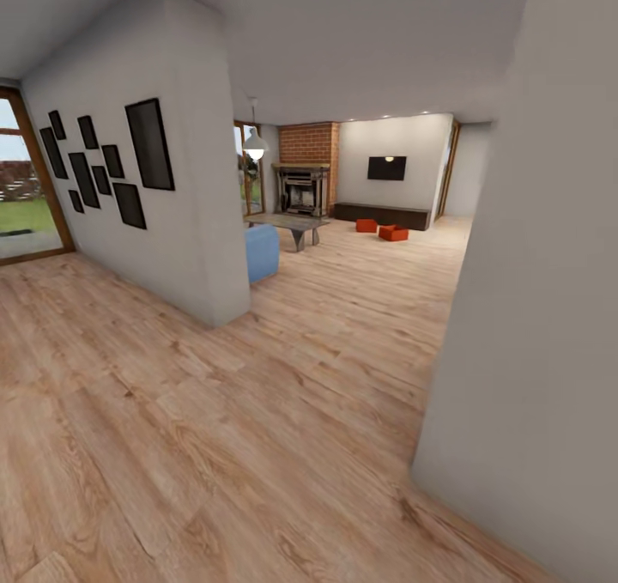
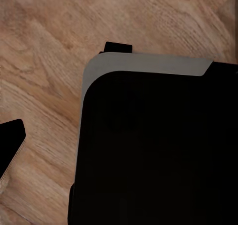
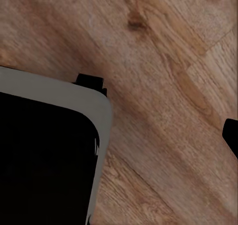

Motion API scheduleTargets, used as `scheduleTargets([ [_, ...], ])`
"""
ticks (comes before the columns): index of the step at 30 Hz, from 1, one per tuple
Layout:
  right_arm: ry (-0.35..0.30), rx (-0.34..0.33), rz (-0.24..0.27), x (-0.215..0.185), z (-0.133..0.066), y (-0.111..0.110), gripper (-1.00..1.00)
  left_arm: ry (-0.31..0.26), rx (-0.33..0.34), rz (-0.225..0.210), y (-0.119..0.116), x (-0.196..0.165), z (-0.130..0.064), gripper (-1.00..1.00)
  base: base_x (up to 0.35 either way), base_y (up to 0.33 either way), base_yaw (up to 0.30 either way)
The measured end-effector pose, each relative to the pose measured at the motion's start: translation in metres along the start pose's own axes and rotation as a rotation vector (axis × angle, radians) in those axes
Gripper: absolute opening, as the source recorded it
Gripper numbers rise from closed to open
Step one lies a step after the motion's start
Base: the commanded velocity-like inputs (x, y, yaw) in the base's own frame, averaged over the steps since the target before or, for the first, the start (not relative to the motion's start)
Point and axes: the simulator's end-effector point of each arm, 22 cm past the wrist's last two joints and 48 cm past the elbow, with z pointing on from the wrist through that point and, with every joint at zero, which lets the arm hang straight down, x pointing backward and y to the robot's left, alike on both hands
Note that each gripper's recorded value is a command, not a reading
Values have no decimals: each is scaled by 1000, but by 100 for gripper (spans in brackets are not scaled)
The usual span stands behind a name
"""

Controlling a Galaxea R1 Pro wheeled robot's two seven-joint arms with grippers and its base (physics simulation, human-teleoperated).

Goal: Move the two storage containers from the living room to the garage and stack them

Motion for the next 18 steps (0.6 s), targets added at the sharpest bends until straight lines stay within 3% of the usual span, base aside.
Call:
scheduleTargets([
  [10, -1, -3, 13, -1, 0, 3, 100, 4, -1, -1, 1, 0, 0, 100, 322, 0, 12],
  [18, -1, -1, 17, -1, 0, 2, 100, 6, 1, -2, -1, 1, 0, 100, 322, 0, 232],
])
